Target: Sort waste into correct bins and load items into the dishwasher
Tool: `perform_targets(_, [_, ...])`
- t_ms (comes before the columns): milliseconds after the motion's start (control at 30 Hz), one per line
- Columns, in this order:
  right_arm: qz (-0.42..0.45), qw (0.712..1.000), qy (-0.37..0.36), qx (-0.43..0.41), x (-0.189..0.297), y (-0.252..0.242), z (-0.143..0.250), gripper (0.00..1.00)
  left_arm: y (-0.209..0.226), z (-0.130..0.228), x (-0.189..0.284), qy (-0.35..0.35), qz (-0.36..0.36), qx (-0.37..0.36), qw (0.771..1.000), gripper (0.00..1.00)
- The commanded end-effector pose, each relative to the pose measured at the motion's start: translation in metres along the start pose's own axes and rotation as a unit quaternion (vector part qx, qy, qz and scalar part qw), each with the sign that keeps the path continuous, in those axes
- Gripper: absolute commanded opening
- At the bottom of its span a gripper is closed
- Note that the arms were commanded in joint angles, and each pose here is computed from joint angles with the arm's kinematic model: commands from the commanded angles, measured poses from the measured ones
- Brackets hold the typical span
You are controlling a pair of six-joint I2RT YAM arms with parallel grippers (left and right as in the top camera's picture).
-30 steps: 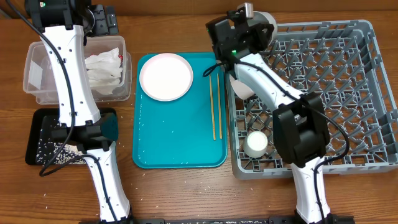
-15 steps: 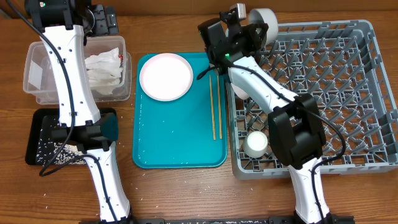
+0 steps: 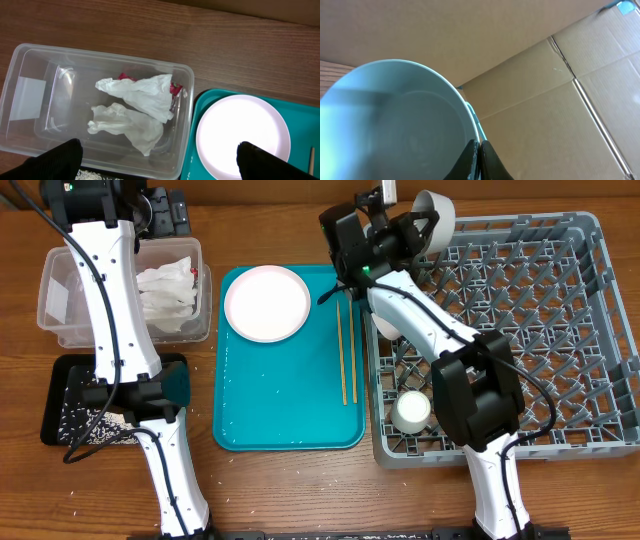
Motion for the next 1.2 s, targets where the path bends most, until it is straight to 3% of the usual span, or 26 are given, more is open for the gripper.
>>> perform_targets(0, [0.003, 1.0, 0.0, 0.012, 0.003, 0.01, 0.006, 0.04, -0.004, -0.004, 0.018, -0.023, 0.009, -0.001, 1.0, 1.0])
perform_targets(1167, [-0.039, 0.998, -0.019, 0.047, 0.014, 0.03, 0.009, 0.04, -0.004, -0.004, 0.018, -0.023, 0.009, -0.001, 1.0, 1.0])
Point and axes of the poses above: each gripper's point midway between its finger pads, its own x axis back along the fingers, its own y axis along the line the jaws close on, z = x × y, the point moved 5 cm from there along x, back along the fingers, and after that the axes turned 1 degree about x, right-handed, at the moved point
